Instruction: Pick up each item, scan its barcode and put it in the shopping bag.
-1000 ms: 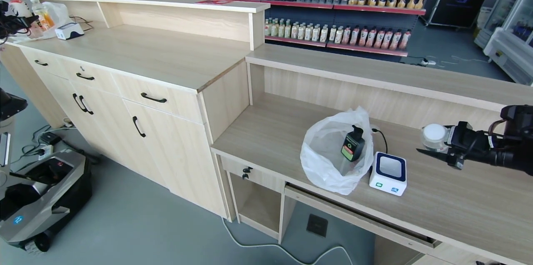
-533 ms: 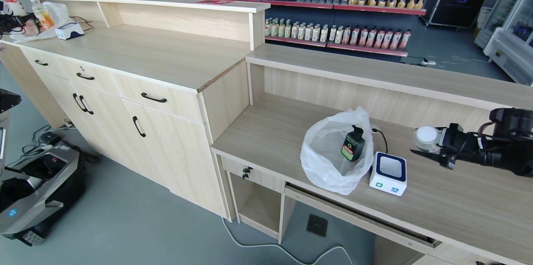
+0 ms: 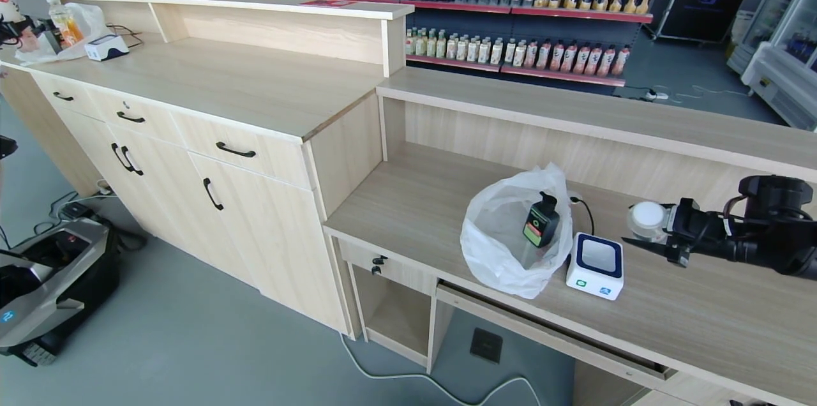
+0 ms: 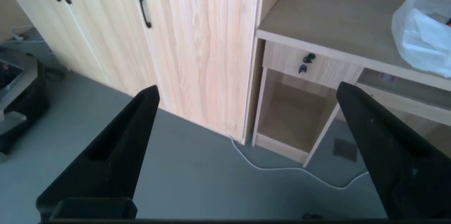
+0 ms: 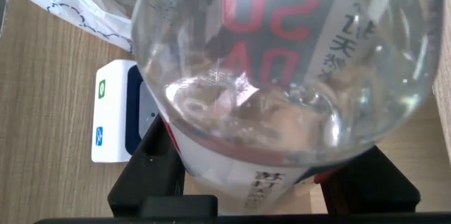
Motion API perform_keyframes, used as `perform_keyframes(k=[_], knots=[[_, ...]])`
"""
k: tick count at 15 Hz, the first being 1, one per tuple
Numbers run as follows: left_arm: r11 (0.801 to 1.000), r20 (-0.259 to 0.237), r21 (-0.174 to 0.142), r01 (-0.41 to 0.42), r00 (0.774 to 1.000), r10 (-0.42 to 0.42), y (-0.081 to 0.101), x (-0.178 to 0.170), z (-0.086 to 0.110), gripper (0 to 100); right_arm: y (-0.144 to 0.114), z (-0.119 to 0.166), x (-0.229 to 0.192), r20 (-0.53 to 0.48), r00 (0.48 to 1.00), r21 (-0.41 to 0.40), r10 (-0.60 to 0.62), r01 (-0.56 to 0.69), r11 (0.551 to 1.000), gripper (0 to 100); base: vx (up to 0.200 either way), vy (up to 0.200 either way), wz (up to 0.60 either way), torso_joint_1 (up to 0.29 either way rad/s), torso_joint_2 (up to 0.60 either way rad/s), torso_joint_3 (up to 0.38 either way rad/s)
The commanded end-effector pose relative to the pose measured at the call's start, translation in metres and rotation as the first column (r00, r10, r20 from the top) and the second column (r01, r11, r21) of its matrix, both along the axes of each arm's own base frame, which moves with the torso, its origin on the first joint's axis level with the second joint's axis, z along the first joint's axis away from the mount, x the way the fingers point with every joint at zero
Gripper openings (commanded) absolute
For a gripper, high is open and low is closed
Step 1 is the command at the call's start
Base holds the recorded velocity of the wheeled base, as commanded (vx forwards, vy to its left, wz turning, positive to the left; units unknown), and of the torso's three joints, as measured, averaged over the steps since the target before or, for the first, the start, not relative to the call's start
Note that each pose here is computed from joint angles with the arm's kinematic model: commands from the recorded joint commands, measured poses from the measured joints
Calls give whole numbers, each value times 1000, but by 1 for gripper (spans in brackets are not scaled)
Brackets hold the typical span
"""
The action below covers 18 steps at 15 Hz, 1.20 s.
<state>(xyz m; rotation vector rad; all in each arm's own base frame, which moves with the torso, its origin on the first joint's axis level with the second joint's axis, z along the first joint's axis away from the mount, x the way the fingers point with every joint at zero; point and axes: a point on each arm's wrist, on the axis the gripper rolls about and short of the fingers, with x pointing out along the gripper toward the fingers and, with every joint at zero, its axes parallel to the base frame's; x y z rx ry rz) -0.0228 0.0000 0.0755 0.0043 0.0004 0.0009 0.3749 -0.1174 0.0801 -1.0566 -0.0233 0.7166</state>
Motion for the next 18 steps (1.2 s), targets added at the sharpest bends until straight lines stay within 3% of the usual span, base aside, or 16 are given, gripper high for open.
perform_keyframes(k=[1, 18], knots=[[1000, 0, 0, -1, 1000, 1, 0, 0, 0, 100, 0, -5, 1, -7, 1000, 6, 8, -8, 1000, 0, 0, 0, 0, 0, 0, 0], [1000, 0, 0, -1, 1000, 1, 0, 0, 0, 100, 6, -32, 46, 34, 993, 29, 111, -112, 993, 0, 0, 0, 0, 0, 0, 0]])
